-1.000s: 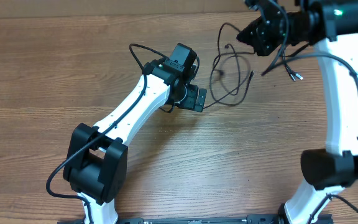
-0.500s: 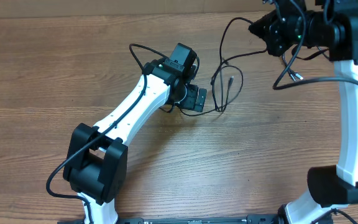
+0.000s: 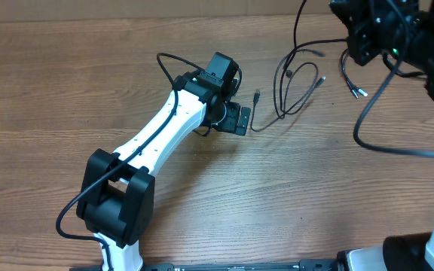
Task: Untangle cables
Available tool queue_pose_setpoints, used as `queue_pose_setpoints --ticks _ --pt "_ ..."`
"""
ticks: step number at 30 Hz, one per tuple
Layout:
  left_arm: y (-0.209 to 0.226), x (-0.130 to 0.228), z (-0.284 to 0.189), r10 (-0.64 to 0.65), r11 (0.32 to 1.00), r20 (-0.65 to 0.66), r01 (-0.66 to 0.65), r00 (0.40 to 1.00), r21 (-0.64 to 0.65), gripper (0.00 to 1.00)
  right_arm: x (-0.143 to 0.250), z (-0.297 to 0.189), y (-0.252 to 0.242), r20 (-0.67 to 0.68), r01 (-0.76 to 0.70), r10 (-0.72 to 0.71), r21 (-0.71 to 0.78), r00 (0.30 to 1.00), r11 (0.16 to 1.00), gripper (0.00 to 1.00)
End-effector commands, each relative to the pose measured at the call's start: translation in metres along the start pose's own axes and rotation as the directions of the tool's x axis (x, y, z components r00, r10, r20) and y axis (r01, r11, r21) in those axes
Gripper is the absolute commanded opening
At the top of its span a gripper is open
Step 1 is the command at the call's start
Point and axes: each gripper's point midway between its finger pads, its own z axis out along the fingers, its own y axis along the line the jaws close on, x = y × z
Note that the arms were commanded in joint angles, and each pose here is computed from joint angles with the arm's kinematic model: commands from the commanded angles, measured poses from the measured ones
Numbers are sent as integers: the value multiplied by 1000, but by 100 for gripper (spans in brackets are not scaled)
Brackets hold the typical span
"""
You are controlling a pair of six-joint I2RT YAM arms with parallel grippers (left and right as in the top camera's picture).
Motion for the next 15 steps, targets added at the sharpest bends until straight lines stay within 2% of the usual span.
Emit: queue_pose_setpoints --ticks 1,15 --pt "0 -1 0 -13 1000 -1 13 1000 7 100 -11 -19 0 36 11 -12 35 999 999 4" --pt "0 -1 0 -13 1000 -1 13 1000 7 100 -2 -19 -1 -3 -19 19 42 1000 999 4"
